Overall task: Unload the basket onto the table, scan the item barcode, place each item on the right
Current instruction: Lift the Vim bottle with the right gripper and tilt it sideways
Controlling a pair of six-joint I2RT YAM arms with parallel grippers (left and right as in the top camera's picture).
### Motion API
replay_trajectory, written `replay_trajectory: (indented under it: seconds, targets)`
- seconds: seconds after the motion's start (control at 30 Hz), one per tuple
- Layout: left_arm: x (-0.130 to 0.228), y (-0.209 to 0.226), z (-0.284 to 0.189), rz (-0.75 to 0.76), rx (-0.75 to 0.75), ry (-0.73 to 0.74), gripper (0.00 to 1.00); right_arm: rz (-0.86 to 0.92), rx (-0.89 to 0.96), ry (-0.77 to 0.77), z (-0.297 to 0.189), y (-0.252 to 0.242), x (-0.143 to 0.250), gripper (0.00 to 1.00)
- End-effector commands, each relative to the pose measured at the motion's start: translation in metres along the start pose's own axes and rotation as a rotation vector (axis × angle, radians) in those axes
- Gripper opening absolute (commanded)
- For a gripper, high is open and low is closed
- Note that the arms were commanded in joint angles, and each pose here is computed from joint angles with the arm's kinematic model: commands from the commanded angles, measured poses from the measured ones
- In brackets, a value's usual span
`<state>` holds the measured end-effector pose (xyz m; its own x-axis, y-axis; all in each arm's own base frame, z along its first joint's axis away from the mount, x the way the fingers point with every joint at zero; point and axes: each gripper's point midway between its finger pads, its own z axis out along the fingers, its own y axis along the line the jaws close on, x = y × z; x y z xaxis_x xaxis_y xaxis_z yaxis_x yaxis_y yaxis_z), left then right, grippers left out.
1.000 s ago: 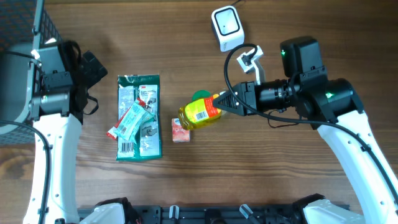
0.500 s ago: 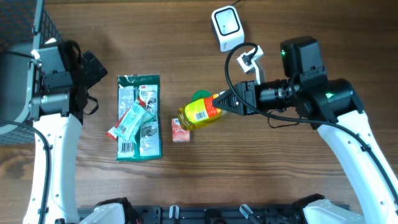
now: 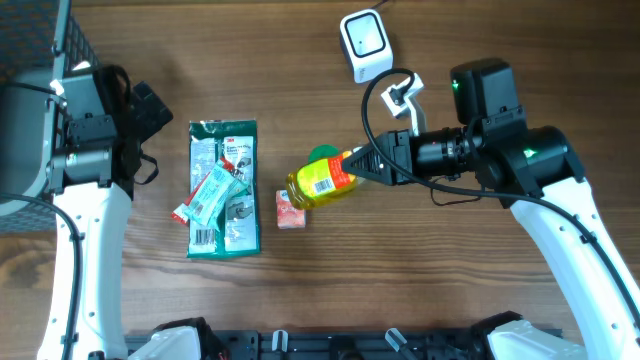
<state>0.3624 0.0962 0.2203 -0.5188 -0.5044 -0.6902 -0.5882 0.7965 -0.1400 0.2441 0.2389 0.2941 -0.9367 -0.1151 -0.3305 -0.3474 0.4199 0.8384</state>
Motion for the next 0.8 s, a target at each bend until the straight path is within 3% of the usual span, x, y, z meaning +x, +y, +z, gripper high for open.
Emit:
replay_trajectory:
  seconds: [0.0, 0.77]
  targets:
    - [-0.003, 0.001, -0.001, 0.004, -0.005, -0.009, 1.00, -0.026, 0.006, -0.012, -0.002, 0.002, -0.003, 0.04]
    - [-0.003, 0.001, -0.001, 0.004, -0.004, -0.009, 1.00, 0.034, 0.246, -0.053, -0.007, -0.041, -0.004, 0.05]
